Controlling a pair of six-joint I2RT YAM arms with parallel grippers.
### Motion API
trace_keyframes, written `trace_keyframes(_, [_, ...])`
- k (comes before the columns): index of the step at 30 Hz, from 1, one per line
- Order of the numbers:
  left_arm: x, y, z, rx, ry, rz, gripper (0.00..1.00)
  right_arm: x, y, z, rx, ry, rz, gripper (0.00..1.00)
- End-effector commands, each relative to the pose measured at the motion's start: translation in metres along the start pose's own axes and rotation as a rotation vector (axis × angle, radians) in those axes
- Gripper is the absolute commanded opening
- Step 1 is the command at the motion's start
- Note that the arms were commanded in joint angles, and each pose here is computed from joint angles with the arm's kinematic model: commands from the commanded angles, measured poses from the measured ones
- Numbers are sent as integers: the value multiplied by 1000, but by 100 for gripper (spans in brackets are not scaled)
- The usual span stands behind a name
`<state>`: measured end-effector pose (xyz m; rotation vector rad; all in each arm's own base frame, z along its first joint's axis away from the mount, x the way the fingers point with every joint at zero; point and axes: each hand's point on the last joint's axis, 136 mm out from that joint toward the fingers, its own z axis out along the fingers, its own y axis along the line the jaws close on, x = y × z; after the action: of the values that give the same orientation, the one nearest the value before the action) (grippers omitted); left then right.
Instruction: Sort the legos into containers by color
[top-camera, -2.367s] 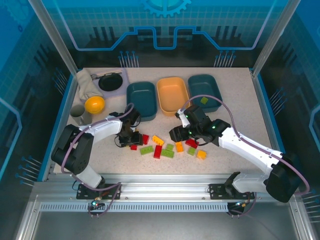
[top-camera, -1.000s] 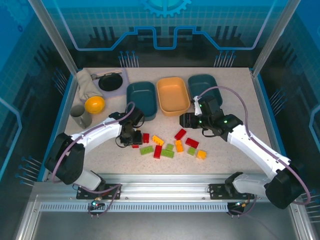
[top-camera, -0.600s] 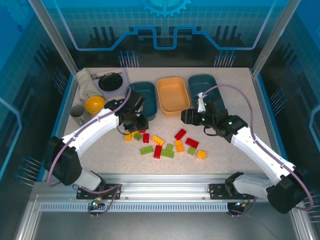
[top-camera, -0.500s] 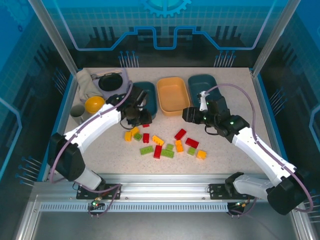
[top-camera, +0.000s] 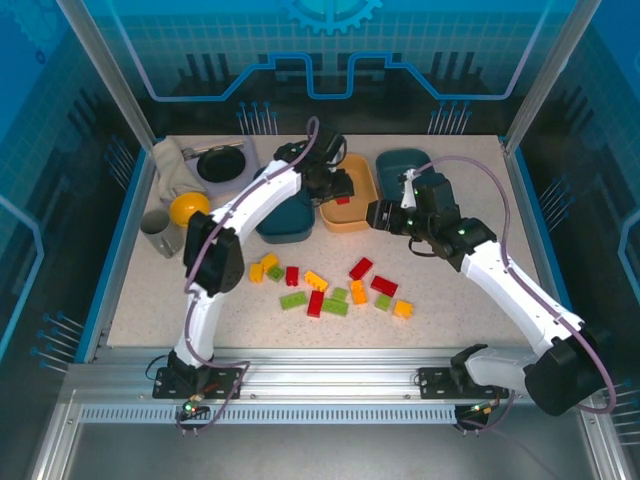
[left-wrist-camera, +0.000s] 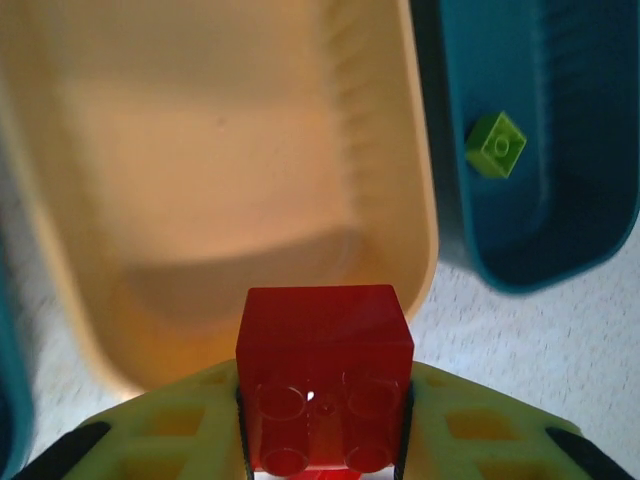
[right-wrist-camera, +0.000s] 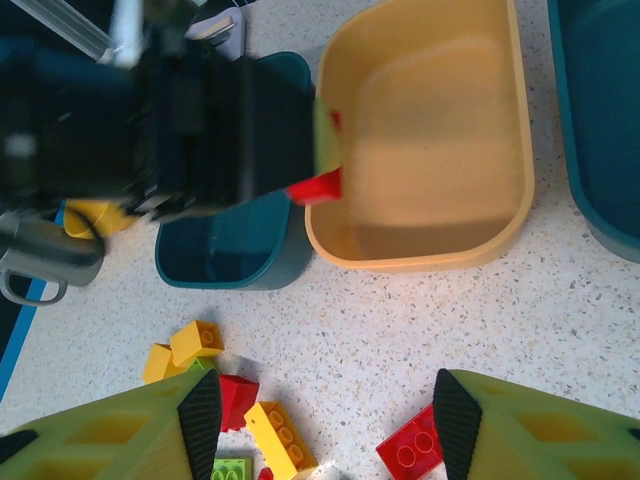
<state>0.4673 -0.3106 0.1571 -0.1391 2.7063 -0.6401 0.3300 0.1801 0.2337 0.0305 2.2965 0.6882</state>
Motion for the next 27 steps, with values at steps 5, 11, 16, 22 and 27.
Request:
trace_keyframes(5, [-11, 5, 49, -16, 31, -21, 29, -17, -8, -9, -4, -42, 51, 61])
trace_keyframes(11, [3, 22, 86, -29, 106, -62, 36, -18, -11, -13, 2, -49, 61, 61])
trace_keyframes(16, [1, 18, 84, -8, 106, -66, 48, -15, -14, -15, 8, -45, 60, 61])
trace_keyframes(22, [-12, -2, 52, 38, 54, -59, 62, -13, -14, -15, 8, -36, 45, 62])
trace_keyframes(27, [-20, -1, -7, 12, -40, -56, 64, -13, 1, -15, -38, -36, -43, 61])
